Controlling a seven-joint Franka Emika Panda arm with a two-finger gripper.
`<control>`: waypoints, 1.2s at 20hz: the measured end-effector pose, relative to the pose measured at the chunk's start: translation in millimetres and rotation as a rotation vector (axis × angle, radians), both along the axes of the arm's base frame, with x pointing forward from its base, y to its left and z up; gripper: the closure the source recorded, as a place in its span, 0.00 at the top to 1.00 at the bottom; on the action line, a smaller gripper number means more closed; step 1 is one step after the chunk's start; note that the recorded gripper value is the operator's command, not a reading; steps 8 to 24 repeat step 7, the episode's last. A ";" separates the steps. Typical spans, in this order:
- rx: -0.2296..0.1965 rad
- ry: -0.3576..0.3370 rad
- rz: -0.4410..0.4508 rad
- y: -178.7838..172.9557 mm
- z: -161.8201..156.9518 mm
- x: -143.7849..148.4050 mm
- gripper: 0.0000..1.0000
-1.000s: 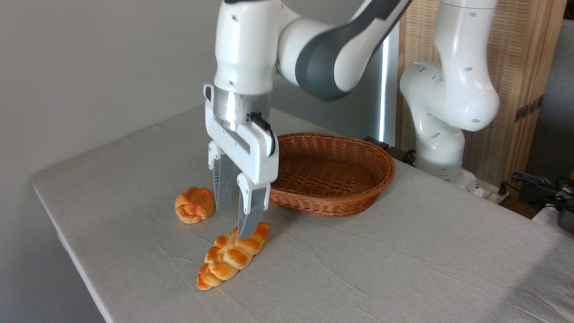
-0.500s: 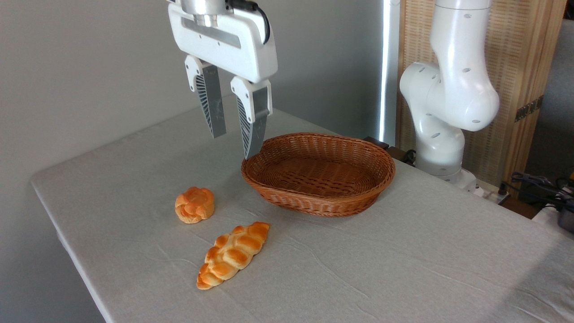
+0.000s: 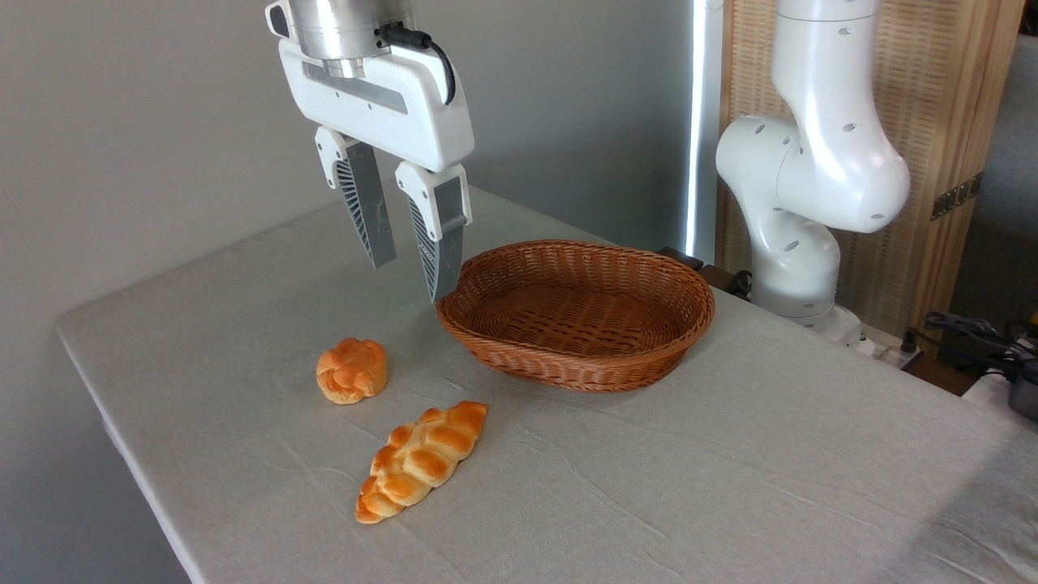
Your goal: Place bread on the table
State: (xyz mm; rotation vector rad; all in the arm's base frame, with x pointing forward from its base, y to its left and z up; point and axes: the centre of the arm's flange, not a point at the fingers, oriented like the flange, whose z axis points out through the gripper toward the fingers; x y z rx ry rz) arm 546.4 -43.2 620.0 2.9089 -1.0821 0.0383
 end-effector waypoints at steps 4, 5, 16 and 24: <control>0.000 -0.005 -0.001 1.7 2.1 0.3 1.00; 0.000 -0.005 -0.004 1.5 2.1 0.3 1.00; 0.000 -0.005 -0.007 1.4 2.2 0.2 1.00; 0.000 -0.005 -0.007 1.4 2.2 0.2 1.00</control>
